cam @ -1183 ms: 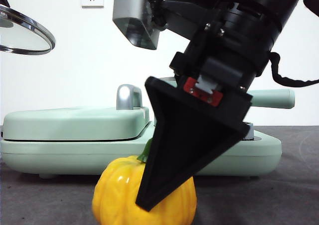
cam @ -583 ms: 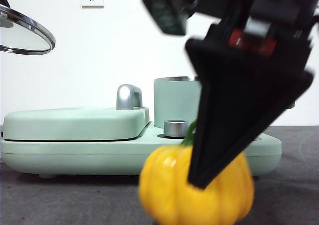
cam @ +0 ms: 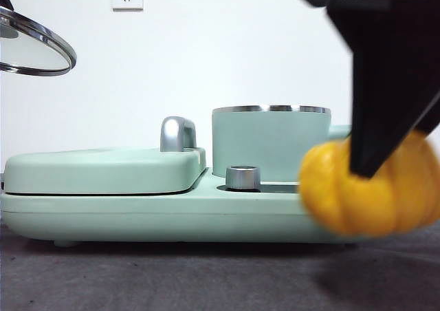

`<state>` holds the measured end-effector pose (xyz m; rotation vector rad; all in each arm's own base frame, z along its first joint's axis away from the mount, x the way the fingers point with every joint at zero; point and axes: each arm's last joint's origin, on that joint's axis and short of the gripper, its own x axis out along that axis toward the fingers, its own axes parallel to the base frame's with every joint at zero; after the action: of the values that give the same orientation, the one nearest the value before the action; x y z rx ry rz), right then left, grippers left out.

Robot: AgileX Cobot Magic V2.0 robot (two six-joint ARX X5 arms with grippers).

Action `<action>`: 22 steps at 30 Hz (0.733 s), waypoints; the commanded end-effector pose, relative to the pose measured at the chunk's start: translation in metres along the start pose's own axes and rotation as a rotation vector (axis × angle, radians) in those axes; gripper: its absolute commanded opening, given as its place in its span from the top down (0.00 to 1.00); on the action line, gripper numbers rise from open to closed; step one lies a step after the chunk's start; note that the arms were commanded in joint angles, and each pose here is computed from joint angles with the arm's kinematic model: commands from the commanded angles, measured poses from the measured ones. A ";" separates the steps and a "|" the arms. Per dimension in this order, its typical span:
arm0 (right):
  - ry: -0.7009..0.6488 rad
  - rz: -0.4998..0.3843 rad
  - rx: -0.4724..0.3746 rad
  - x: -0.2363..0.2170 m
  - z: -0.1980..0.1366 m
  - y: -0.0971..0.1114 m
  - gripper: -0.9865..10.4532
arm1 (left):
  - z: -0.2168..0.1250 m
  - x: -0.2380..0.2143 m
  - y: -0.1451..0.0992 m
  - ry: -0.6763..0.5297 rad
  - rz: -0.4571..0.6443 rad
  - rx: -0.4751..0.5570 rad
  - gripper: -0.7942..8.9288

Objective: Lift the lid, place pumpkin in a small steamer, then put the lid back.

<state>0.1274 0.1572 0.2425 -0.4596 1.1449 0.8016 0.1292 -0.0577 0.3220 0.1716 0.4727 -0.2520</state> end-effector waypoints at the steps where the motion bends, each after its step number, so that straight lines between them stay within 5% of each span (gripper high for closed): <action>1: -0.007 -0.023 0.102 -0.020 0.005 -0.004 0.60 | 0.007 -0.003 0.001 -0.043 0.003 -0.002 0.90; 13: -0.004 -0.084 0.261 -0.117 0.025 -0.028 0.60 | 0.007 -0.003 0.000 -0.044 0.003 -0.002 0.90; 22: -0.085 -0.116 0.258 -0.140 0.070 -0.050 0.60 | 0.009 -0.003 0.001 -0.064 0.003 -0.006 0.90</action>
<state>0.1796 0.1258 0.3935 -0.2361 1.0798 0.5487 0.1302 -0.0582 0.3239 0.1642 0.4514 -0.2524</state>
